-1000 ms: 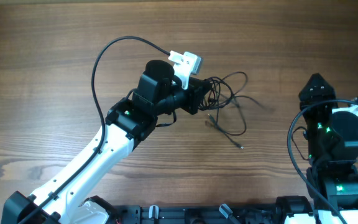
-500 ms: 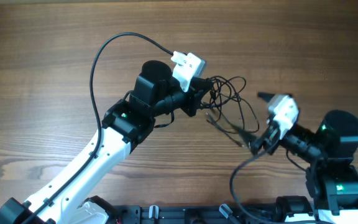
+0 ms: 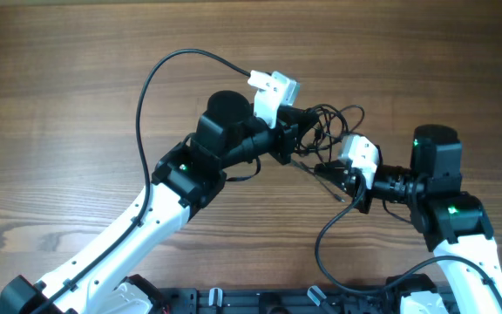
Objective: Untangle cables
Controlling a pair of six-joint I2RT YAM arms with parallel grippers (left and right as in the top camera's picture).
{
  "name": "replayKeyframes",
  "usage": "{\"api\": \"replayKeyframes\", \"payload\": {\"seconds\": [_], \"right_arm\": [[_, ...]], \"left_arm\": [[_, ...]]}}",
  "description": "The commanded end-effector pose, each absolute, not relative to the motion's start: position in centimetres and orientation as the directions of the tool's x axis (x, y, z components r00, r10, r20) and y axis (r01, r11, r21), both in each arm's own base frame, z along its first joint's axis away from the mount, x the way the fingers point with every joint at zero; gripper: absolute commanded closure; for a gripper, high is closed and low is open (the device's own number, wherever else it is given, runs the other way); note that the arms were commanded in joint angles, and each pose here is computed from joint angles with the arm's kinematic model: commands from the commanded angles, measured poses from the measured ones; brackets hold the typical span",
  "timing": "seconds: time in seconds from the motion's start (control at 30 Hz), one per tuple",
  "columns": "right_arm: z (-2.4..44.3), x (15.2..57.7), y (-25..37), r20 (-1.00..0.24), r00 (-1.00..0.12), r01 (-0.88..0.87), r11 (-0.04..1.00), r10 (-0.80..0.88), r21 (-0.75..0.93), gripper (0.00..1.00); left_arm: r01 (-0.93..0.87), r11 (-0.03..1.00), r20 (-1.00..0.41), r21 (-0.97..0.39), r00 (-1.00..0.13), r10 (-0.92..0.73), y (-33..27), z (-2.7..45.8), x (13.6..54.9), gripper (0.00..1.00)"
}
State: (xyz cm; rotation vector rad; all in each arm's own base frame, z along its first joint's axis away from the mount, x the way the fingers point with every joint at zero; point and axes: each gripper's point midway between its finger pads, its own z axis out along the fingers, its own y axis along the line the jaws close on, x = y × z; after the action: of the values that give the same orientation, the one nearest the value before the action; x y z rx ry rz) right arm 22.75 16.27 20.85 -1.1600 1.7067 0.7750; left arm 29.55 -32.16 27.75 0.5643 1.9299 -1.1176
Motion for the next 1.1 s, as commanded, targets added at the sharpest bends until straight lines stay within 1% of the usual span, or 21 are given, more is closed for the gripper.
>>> {"api": "replayKeyframes", "payload": {"seconds": [0.0,0.07,0.13,0.17,0.2,0.27,0.33,0.37,0.4,0.43,0.53,0.57,0.6,0.63,0.67,0.7,0.77,0.83,0.93,0.97,1.07], "right_arm": [[22.9,23.2,16.5,-0.937,-0.077,-0.931,0.362,-0.339,-0.054,0.96],[25.4,23.5,16.5,-0.957,-0.033,-0.914,0.396,-0.288,-0.087,0.96],[29.7,23.5,16.2,-0.968,0.093,-0.869,0.455,-0.231,-0.192,0.96],[31.9,24.3,14.9,-0.964,0.137,-0.788,0.565,-0.228,-0.246,0.96],[32.9,25.1,13.5,-0.960,0.146,-0.705,0.655,-0.241,-0.271,0.96],[34.0,27.3,8.6,-0.966,0.073,-0.434,0.864,-0.249,-0.256,0.96],[33.2,28.3,4.5,-0.980,-0.038,-0.213,0.959,-0.197,-0.185,0.96],[32.0,28.5,3.0,-0.980,-0.108,-0.132,0.979,-0.170,-0.155,0.93],[30.5,28.5,2.8,-0.971,-0.167,-0.127,0.980,-0.173,-0.153,0.40],[29.6,28.4,2.8,-0.963,-0.203,-0.133,0.980,-0.175,-0.150,0.00],[28.4,28.2,2.8,-0.951,-0.252,-0.143,0.979,-0.180,-0.148,0.00],[28.4,28.0,3.9,-0.948,-0.233,-0.215,0.962,-0.219,-0.169,0.00],[28.5,27.7,5.5,-0.938,-0.192,-0.316,0.923,-0.288,-0.218,0.00],[28.6,26.7,8.2,-0.915,-0.084,-0.479,0.821,-0.394,-0.310,0.00],[28.9,25.6,10.3,-0.888,0.040,-0.588,0.708,-0.458,-0.392,0.00],[29.1,24.9,11.4,-0.864,0.122,-0.632,0.633,-0.488,-0.447,0.00],[29.2,24.3,12.1,-0.823,0.212,-0.646,0.556,-0.528,-0.523,0.00],[29.1,24.4,12.2,-0.806,0.231,-0.645,0.535,-0.545,-0.546,0.03],[28.2,23.7,13.3,-0.830,0.229,-0.716,0.490,-0.508,-0.497,0.11],[27.5,23.8,13.4,-0.838,0.204,-0.736,0.484,-0.507,-0.472,0.17],[25.5,24.0,13.5,-0.849,0.122,-0.779,0.480,-0.514,-0.403,0.47]], "left_arm": [[0.704,0.503,-0.828,-0.501,-0.560,-0.040,-31.5,28.6,29.5,0.96],[0.686,0.525,-0.820,-0.505,-0.571,-0.042,-30.9,28.2,30.1,0.96],[0.653,0.560,-0.803,-0.511,-0.594,-0.040,-29.9,27.3,30.7,0.96],[0.637,0.574,-0.793,-0.515,-0.608,-0.038,-29.4,26.8,30.9,0.96],[0.629,0.582,-0.788,-0.516,-0.615,-0.033,-29.1,26.5,31.0,0.96],[0.626,0.585,-0.784,-0.515,-0.620,-0.027,-29.1,26.3,30.9,0.96],[0.627,0.586,-0.785,-0.513,-0.619,-0.026,-29.0,26.3,31.0,0.96],[0.642,0.586,-0.797,-0.495,-0.604,-0.012,-29.1,26.3,30.9,0.97],[0.658,0.583,-0.808,-0.477,-0.589,0.003,-29.1,26.3,30.9,0.96],[0.669,0.576,-0.813,-0.469,-0.582,0.013,-29.2,26.3,30.8,0.96],[0.739,0.526,-0.846,-0.420,-0.529,0.067,-29.7,26.6,30.0,0.96],[0.778,0.485,-0.861,-0.399,-0.500,0.095,-30.1,26.9,29.3,0.96],[0.795,0.462,-0.866,-0.393,-0.489,0.106,-30.3,27.0,29.0,0.96],[0.820,0.425,-0.873,-0.384,-0.473,0.124,-30.6,27.1,28.4,0.96],[0.840,0.389,-0.878,-0.377,-0.458,0.137,-30.8,27.3,27.8,0.96],[0.846,0.371,-0.878,-0.383,-0.458,0.140,-31.0,27.4,27.5,0.96],[0.868,0.302,-0.879,-0.393,-0.452,0.155,-31.3,27.7,26.3,0.96],[0.884,0.258,-0.884,-0.390,-0.437,0.164,-31.5,27.9,25.6,0.96],[0.892,0.241,-0.892,-0.382,-0.424,0.158,-31.7,28.3,25.5,0.96],[0.897,0.236,-0.897,-0.374,-0.414,0.153,-31.9,28.6,25.5,0.96],[0.906,0.230,-0.910,-0.356,-0.392,0.137,-32.0,29.1,25.6,0.96]]}}
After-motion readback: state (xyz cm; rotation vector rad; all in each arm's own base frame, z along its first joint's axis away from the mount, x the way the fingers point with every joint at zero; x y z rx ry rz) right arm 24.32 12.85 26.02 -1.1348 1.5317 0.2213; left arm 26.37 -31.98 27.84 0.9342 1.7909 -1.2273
